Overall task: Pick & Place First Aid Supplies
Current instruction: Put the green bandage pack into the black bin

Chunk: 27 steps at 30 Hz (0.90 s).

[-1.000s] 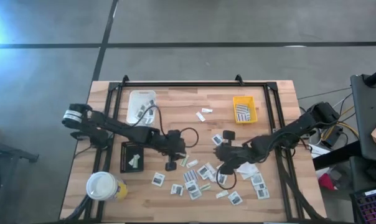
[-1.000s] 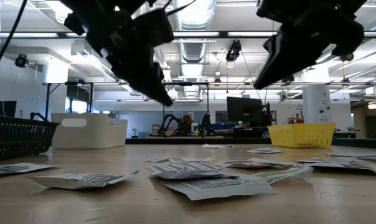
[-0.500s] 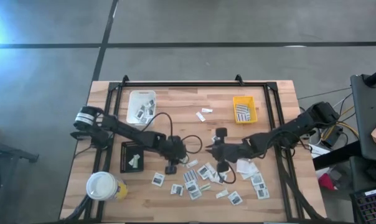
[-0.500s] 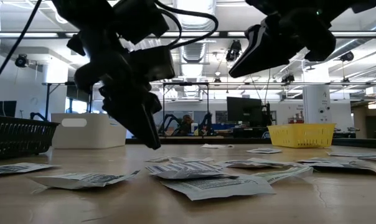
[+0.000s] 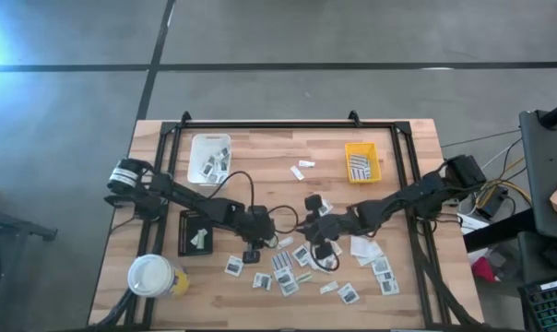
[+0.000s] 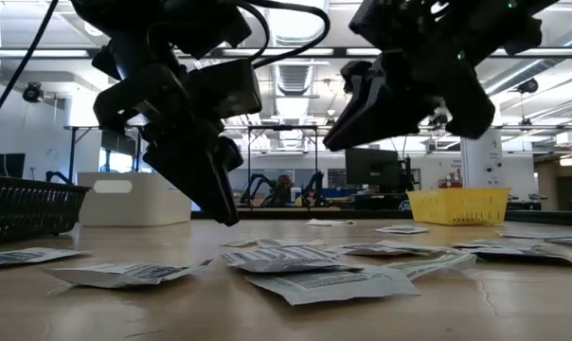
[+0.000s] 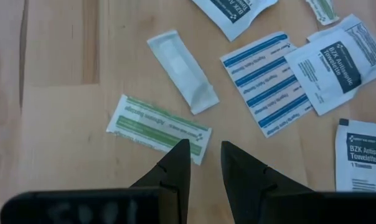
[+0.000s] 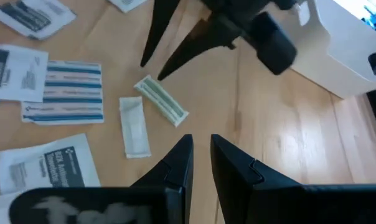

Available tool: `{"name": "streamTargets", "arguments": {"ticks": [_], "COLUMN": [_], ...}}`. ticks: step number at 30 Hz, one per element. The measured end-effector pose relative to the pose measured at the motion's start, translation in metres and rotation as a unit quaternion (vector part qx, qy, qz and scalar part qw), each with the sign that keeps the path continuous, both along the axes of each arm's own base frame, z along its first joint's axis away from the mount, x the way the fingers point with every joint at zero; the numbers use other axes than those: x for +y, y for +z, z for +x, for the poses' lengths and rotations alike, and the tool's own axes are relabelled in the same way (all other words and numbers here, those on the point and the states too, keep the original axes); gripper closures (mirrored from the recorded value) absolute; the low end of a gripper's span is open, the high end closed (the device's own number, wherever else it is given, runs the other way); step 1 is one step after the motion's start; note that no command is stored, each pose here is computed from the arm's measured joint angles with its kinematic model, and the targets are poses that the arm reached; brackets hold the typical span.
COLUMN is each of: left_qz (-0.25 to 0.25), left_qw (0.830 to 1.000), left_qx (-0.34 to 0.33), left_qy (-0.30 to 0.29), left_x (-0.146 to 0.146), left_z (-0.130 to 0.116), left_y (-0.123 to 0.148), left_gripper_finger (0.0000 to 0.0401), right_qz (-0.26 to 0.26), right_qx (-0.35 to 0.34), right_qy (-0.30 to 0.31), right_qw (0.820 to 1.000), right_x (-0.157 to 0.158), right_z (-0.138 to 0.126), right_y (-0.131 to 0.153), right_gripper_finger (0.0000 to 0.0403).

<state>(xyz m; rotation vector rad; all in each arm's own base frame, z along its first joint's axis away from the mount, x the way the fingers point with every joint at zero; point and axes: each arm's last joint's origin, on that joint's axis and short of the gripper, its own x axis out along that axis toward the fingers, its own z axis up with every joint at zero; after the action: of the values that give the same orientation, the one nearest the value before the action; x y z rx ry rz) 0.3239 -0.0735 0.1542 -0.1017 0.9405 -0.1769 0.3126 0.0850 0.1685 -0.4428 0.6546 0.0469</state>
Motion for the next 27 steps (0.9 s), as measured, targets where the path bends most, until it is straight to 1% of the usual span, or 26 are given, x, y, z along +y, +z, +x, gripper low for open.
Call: {"name": "streamTargets", "arguments": {"ticks": [7, 15, 20, 25, 27], "left_qz": [0.001, -0.005, -0.003, -0.002, -0.002], "left_qw": [1.000, 0.999, 0.999, 1.000, 1.000], "left_qx": [-0.003, -0.038, -0.032, -0.024, -0.026], "left_qy": [0.002, 0.000, 0.001, 0.006, 0.006], "left_x": [0.001, 0.001, 0.002, 0.005, 0.005], "left_z": [-0.006, -0.005, -0.007, -0.011, -0.013], "left_y": [-0.009, -0.012, -0.013, -0.020, -0.022], "left_gripper_finger": [0.0318, 0.0318, 0.0318, 0.0318, 0.0318], "right_qz": [-0.022, -0.028, -0.033, -0.061, -0.072], "right_qx": [0.022, 0.039, 0.047, 0.056, 0.073], "right_qy": [0.039, 0.040, 0.043, 0.066, 0.072], "right_qw": [0.999, 0.998, 0.997, 0.994, 0.992], "right_x": [0.005, 0.011, 0.015, 0.018, 0.019], "right_z": [0.014, 0.033, 0.045, 0.056, 0.059], "right_y": [-0.012, -0.027, -0.036, -0.042, -0.046], "right_gripper_finger": [0.0351, 0.0351, 0.0351, 0.0351, 0.0351]}}
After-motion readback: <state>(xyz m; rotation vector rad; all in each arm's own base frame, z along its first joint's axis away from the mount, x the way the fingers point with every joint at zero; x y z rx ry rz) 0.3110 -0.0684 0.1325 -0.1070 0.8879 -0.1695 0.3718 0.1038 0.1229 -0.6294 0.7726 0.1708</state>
